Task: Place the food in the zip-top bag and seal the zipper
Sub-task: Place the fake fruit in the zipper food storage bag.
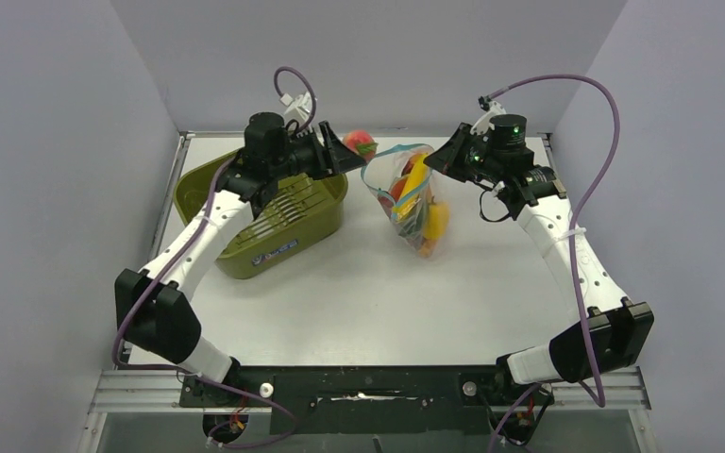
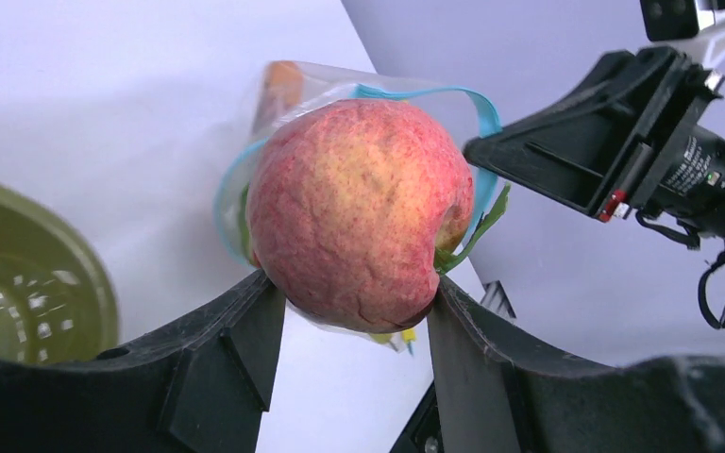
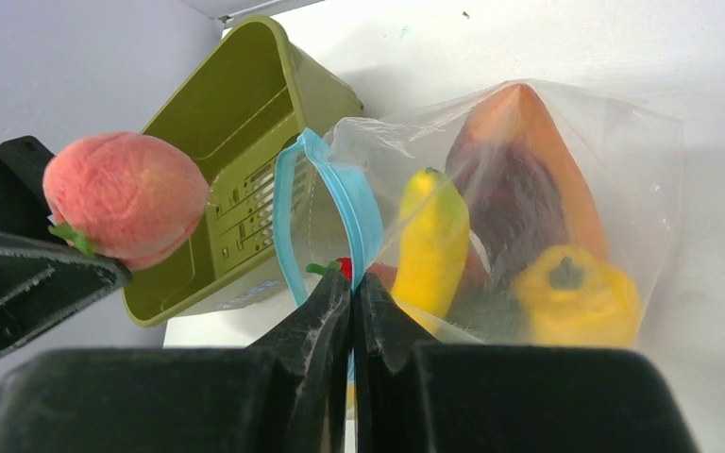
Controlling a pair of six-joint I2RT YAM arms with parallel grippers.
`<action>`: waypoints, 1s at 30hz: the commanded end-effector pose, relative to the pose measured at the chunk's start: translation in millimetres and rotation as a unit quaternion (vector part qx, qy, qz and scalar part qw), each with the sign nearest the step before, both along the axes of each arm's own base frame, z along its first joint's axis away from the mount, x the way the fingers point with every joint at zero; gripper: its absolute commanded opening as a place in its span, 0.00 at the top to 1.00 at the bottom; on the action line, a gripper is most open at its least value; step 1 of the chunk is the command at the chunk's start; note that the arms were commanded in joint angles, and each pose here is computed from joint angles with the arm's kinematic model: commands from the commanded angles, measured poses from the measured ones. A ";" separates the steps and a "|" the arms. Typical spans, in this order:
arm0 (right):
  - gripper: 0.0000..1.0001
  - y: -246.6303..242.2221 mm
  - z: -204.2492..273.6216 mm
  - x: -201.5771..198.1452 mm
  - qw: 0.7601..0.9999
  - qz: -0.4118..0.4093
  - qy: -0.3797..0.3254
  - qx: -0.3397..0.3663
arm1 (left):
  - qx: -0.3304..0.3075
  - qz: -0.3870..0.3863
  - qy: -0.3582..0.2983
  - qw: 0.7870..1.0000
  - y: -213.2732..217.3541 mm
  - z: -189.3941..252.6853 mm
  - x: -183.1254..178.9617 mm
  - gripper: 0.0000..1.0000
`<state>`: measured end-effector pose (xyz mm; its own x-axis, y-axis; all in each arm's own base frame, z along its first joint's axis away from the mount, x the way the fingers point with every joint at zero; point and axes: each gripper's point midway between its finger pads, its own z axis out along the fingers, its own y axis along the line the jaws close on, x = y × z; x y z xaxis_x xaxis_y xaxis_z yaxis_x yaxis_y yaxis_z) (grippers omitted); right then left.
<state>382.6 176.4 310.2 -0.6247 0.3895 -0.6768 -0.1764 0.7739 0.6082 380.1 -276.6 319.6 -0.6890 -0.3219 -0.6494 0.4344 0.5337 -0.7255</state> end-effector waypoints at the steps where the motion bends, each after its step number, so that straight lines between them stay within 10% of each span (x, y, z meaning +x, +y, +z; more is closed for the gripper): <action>1: 1.00 11.6 44.4 5.2 0.997 0.018 -0.068 0.029 | -0.038 -0.054 -0.044 0.997 -36.6 30.4 -7.0 0.71; 21: 1.00 13.1 52.4 -0.6 0.995 0.030 -0.087 0.024 | 0.026 -0.100 -0.007 0.995 -96.9 -9.5 -12.2 0.67; 30: 1.00 12.8 50.9 -1.2 0.996 0.026 -0.086 0.025 | 0.074 -0.086 -0.016 0.993 -94.9 -14.3 -12.8 0.39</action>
<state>381.6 183.8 315.0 -0.6203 0.3770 -0.6878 -0.2122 0.7636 0.6099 364.3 -374.2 281.1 -0.7709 -0.1008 -0.6289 0.4962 0.5241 -0.6922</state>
